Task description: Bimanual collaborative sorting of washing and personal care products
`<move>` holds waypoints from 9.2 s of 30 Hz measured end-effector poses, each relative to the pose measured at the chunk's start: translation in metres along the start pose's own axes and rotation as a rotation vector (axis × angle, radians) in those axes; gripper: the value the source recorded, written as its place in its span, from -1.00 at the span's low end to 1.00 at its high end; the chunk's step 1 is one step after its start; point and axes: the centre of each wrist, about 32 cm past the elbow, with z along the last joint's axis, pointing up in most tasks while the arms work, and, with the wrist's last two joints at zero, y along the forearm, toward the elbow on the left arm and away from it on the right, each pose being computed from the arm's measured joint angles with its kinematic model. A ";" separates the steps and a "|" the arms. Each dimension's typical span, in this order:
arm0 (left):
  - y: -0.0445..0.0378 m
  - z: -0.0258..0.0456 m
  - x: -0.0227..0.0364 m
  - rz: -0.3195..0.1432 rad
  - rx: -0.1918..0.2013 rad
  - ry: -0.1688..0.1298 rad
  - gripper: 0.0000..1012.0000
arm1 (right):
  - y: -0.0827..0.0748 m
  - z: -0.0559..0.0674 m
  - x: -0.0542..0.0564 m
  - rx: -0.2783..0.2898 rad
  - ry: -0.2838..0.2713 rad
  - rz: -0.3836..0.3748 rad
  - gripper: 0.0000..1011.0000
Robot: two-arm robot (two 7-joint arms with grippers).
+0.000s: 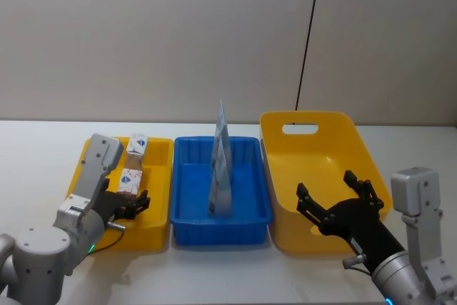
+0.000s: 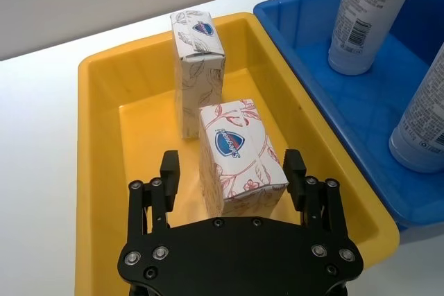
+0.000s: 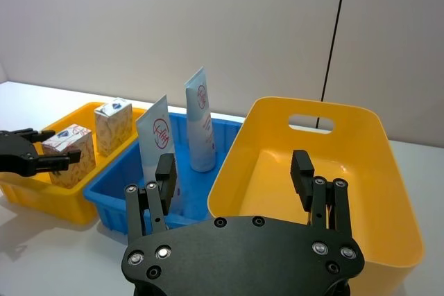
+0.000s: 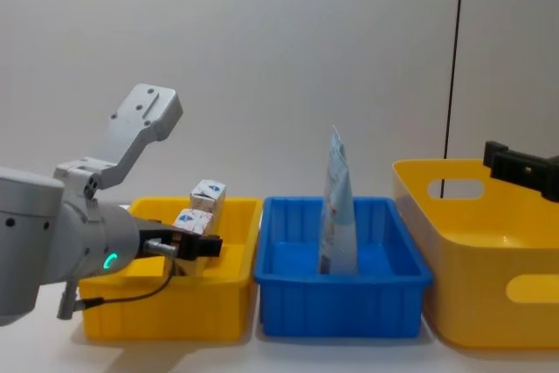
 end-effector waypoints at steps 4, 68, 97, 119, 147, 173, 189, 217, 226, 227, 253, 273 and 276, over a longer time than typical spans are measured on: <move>-0.0015 0.0000 0.0001 -0.001 0.002 0.003 0.61 | 0.000 0.000 0.000 0.000 0.000 0.000 0.98; 0.0697 0.0545 0.0977 -0.369 -0.223 -0.316 -0.18 | 0.000 0.000 0.000 0.000 0.000 0.000 0.98; 0.0758 0.0869 0.1147 -0.827 -0.298 -0.403 -0.18 | 0.000 0.000 0.000 0.000 0.000 0.000 0.98; 0.0626 0.0838 0.1065 -0.959 -0.239 -0.424 -0.18 | 0.000 0.000 0.000 0.000 0.000 0.000 0.98; 0.0557 0.0806 0.1138 -1.042 -0.273 -0.466 -0.18 | 0.000 0.000 0.000 0.000 0.000 0.000 0.98; 0.0532 0.0815 0.1144 -1.065 -0.291 -0.490 -0.18 | 0.010 -0.003 0.006 0.016 -0.007 -0.044 0.98; 0.0529 0.0815 0.1146 -1.067 -0.291 -0.492 -0.18 | 0.028 -0.003 0.033 0.065 0.007 0.109 0.98; 0.0529 0.0816 0.1146 -1.067 -0.292 -0.493 -0.18 | 0.062 -0.002 0.079 0.073 -0.007 0.546 0.98; 0.0529 0.0816 0.1145 -1.067 -0.292 -0.493 -0.18 | 0.077 -0.004 0.091 0.076 -0.031 0.698 0.98; 0.0529 0.0816 0.1145 -1.067 -0.292 -0.493 -0.18 | 0.079 -0.004 0.092 0.075 -0.034 0.710 0.98; 0.0529 0.0816 0.1145 -1.067 -0.292 -0.493 -0.18 | 0.143 -0.016 0.111 0.062 -0.154 1.098 0.98; 0.0530 0.0816 0.1146 -1.067 -0.292 -0.493 -0.18 | 0.166 -0.020 0.098 0.069 -0.179 1.125 0.98; 0.0530 0.0816 0.1146 -1.067 -0.292 -0.493 -0.18 | 0.168 -0.020 0.095 0.069 -0.179 1.120 0.98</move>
